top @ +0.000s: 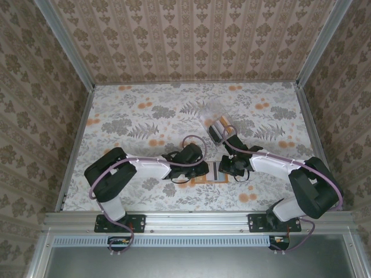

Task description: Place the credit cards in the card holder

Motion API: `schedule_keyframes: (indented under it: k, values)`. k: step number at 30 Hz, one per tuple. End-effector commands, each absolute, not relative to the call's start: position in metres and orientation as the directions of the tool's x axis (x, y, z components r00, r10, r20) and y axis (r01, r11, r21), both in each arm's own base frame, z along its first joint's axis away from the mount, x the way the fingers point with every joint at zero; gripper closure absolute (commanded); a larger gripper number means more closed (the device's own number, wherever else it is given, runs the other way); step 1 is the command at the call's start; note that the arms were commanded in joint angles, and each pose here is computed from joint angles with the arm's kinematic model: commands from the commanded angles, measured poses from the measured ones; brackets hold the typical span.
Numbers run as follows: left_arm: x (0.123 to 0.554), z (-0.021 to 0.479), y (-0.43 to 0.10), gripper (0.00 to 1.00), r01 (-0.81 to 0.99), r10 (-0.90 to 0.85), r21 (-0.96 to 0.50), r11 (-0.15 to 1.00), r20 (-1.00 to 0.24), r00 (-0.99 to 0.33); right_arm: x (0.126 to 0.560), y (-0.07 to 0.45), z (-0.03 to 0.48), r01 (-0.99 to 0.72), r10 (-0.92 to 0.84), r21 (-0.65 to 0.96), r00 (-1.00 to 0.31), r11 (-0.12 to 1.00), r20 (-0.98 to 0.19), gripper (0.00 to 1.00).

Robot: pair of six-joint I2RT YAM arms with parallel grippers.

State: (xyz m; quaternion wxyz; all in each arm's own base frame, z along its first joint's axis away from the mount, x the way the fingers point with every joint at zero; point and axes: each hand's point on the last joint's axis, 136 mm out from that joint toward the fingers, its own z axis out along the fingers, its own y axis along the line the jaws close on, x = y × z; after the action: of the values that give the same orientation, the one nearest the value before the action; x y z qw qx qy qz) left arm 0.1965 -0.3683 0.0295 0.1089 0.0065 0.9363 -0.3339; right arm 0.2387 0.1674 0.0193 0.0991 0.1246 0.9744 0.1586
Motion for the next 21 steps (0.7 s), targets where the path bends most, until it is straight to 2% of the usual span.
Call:
schedule_keyframes:
  k: [1, 21]
  values:
    - [0.190, 0.019, -0.370, 0.82, 0.104, -0.011, -0.597, 0.796, -0.186, -0.982, 0.223, 0.166, 0.009, 0.224, 0.266, 0.320, -0.959, 0.921, -0.094, 0.74]
    - [0.188, 0.026, -0.396, 0.83, 0.096, -0.003, -0.678, 0.728, -0.144, -0.990, 0.223, 0.170, 0.013, 0.229, 0.275, 0.348, -0.957, 0.909, -0.089, 0.75]
